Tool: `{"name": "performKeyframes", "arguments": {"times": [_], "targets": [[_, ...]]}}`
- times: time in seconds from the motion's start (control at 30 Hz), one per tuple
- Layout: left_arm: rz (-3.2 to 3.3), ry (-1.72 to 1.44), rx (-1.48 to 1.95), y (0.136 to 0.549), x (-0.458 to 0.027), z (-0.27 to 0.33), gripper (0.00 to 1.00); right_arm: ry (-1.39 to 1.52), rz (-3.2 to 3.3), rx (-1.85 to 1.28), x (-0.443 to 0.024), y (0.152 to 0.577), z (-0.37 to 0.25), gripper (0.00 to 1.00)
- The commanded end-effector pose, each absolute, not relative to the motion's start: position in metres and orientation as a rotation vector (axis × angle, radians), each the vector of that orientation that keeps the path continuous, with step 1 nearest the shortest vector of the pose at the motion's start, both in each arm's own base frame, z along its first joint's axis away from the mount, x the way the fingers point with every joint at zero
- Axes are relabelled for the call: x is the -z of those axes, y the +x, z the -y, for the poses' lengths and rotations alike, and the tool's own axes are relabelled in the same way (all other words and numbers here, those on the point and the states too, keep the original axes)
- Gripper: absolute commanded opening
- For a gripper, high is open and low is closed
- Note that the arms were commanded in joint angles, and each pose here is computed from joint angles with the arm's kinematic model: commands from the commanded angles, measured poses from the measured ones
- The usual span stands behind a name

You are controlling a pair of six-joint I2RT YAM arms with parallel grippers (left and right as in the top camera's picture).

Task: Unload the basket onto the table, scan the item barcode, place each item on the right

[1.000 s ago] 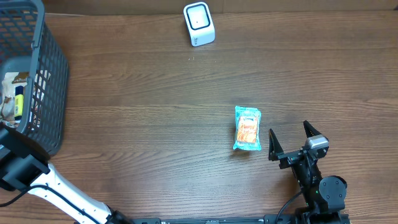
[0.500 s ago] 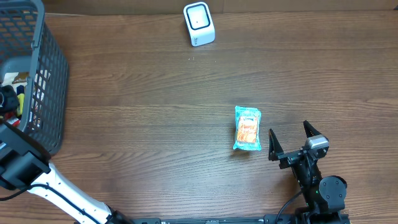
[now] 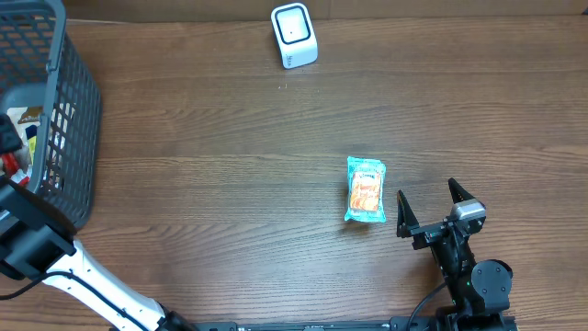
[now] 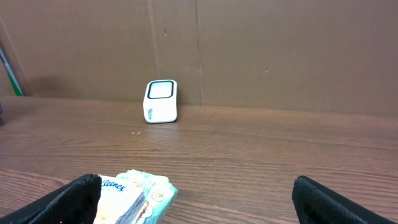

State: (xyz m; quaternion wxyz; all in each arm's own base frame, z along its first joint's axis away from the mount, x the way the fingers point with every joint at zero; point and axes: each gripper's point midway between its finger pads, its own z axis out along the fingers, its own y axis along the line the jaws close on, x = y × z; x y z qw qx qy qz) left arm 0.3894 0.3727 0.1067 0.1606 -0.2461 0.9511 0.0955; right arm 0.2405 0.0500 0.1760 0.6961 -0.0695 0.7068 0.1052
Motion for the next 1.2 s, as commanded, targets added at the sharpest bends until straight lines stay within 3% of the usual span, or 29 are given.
{"name": "performKeyframes", "arguments": {"times": [0.0,0.1,0.2,0.87,1.17], "targets": [[-2.636,-0.768,-0.273,0.393,-0.133,-0.377,0.66,-0.149,-1.579,-0.223,-0.173,0.241,-0.048,1.0],[-2.651,-0.769,-0.237,0.391,-0.128,-0.372,0.89,-0.149,-1.579,-0.223,-0.173,0.241,-0.048,1.0],[-2.642,-0.741,-0.134,0.399,-0.124,-0.36,1.0,-0.149,-1.579,-0.223,-0.173,0.241,-0.048,1.0],[-2.697,-0.864,-0.212,0.379,-0.056,-0.365,1.0,-0.149,-1.579,-0.223,-0.173,0.241,-0.048,1.0],[-2.707,-0.771,-0.23,0.386,-0.063,-0.365,0.78,-0.149,-1.579,-0.223,-0.173,0.241,-0.048,1.0]]}}
